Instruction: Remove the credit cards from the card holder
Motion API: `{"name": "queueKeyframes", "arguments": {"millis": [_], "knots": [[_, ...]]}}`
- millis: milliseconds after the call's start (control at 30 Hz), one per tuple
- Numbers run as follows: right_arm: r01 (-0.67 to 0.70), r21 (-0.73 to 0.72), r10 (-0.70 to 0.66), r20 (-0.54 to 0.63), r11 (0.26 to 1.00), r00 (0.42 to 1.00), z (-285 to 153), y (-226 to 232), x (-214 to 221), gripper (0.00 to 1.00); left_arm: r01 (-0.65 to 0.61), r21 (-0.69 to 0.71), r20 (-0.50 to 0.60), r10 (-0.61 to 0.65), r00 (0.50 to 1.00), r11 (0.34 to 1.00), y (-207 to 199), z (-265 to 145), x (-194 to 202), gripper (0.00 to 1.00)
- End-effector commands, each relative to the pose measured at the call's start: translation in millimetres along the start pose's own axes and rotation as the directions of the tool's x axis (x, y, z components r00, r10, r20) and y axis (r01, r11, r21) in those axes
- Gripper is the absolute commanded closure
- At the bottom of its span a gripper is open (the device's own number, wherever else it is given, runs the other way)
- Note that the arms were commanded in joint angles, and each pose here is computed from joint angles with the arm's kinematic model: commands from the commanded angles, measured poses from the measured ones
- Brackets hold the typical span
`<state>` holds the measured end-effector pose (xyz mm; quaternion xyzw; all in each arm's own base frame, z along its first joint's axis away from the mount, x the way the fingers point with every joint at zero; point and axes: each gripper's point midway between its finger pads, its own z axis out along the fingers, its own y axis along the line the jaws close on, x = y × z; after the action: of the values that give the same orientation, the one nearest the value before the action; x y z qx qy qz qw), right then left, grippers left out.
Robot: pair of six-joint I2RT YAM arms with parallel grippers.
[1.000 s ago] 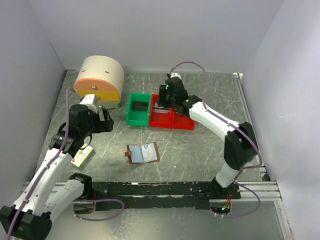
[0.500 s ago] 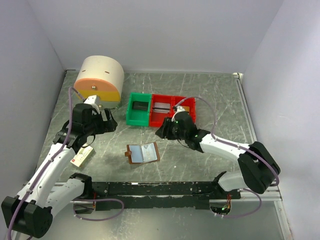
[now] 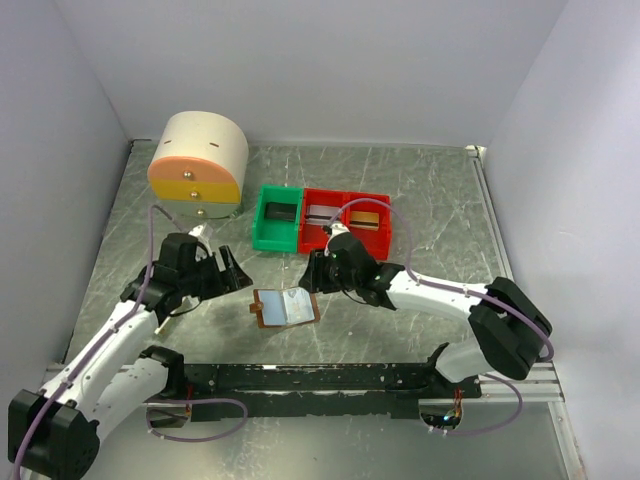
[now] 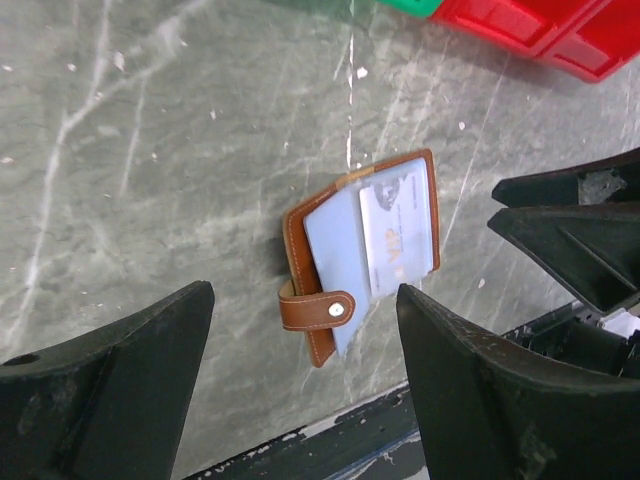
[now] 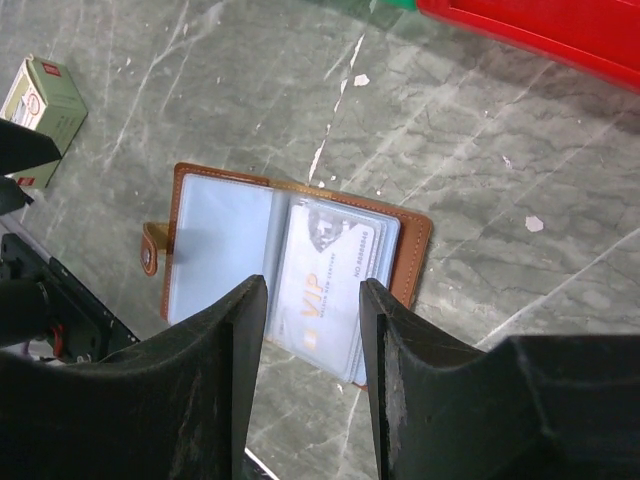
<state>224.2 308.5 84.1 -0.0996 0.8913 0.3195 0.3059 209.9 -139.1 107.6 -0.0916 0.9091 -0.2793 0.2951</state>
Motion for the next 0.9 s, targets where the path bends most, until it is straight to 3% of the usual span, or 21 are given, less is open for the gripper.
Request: {"name": "queueKeyframes", "arguments": {"millis": [0,300,533,733,867], "knots": [[0.018,0.03,-0.018,-0.005,0.999,1.0,3.5,-4.7,-0.3,0.58,0.016,0.021,-0.051,-0.015,0.999,1.0,-8.7,8.7,13.6,0.16],[-0.006,0.03,0.005,0.031,1.0,1.0,-9.6,-6.4,-2.6,0.57,0.024,0.055,-0.055,-0.021,0.998,0.998,-15.9,9.9,33.0,0.14],[-0.002,0.025,0.003,-0.015,1.0,1.0,-1.6,-4.1,2.6,0.58,-0.012,0.122,-0.1,0.024,0.995,0.992,-24.2,10.8,45.5,0.12],[-0.011,-0.033,0.01,-0.02,0.999,1.0,6.1,6.4,2.5,0.58,0.003,0.032,-0.154,0.002,0.988,0.999,-9.3,22.8,61.2,0.16],[-0.007,-0.023,0.006,-0.046,1.0,0.999,9.9,3.7,8.4,0.59,0.028,0.042,-0.168,-0.021,0.986,0.999,-11.2,29.4,70.3,0.22]]}}
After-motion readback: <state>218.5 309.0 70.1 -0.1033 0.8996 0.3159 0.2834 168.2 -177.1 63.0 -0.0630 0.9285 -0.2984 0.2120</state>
